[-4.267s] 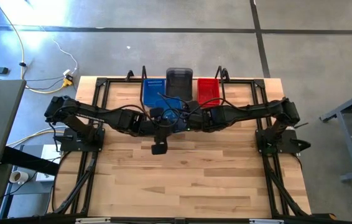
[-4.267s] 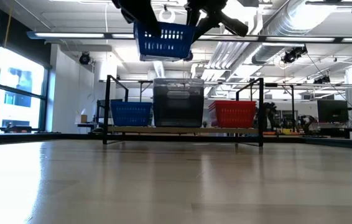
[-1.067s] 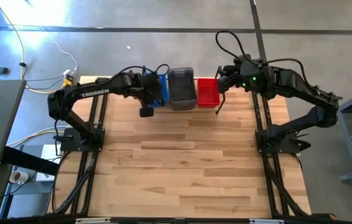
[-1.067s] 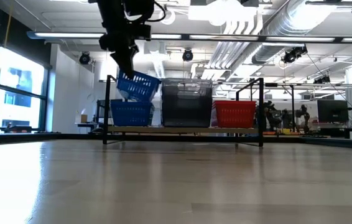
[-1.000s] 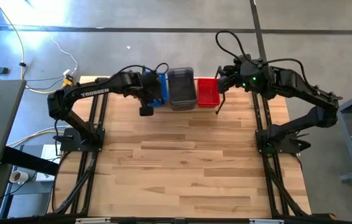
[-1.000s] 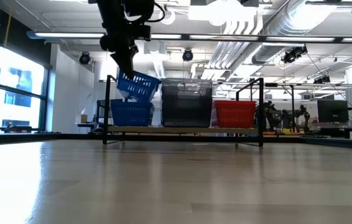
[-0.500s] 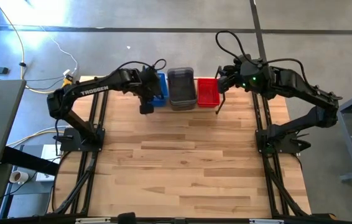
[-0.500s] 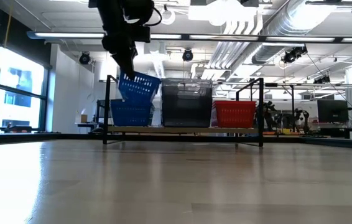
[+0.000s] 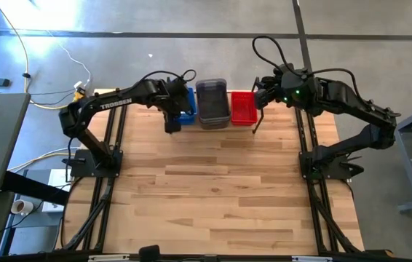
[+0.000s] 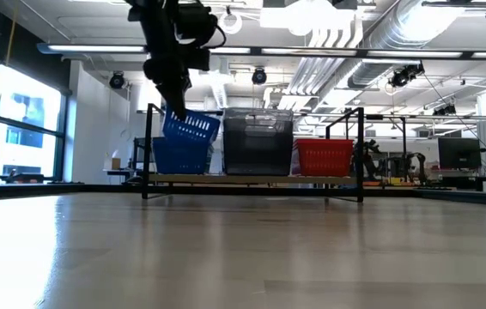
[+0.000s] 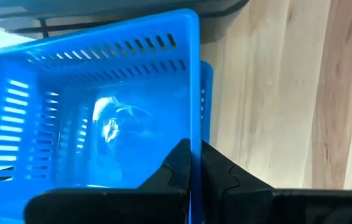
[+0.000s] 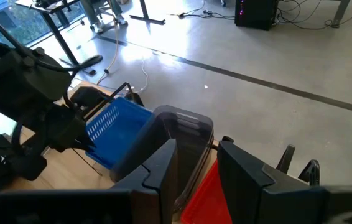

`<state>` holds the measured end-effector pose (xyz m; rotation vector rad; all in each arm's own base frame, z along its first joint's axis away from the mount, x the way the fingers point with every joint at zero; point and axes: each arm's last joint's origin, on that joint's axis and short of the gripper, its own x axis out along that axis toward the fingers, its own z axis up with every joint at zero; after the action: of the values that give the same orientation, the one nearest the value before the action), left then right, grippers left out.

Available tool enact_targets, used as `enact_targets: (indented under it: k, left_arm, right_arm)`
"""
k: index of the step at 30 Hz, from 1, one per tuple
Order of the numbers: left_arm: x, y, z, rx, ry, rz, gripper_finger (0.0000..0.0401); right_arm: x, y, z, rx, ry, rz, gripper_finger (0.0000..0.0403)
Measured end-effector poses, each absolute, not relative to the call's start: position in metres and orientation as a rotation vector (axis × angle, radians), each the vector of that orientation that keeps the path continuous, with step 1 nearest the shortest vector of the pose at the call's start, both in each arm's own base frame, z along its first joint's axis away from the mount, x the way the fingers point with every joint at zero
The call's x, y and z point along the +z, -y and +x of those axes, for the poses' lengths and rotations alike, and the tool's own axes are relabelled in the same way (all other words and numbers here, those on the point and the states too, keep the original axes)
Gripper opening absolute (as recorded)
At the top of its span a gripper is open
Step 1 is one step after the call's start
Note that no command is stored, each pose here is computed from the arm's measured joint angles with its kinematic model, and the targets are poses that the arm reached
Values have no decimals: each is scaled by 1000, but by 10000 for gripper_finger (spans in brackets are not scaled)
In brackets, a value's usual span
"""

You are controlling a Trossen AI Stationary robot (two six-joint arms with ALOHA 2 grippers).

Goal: Stack baskets on shelf by color
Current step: Stack the blue bin on the other blue bin on the shelf, then adjust the black bins on the shelf

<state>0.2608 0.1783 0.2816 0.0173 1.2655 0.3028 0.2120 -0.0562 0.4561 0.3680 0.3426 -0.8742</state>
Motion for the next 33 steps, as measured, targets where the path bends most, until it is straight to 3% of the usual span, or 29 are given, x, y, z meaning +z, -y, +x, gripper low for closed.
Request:
enact_targets:
  k: [8, 22, 33]
  left_arm:
    - [276, -180, 264, 301, -1283, 5, 9]
    - [276, -180, 264, 302, -1286, 17, 110]
    - [288, -185, 268, 435, -1147, -9, 117]
  right_arm:
    - [456, 56, 212, -874, -342, 368, 99]
    - [456, 56, 212, -874, -343, 367, 99]
    - [456, 56, 212, -875, -343, 368, 99]
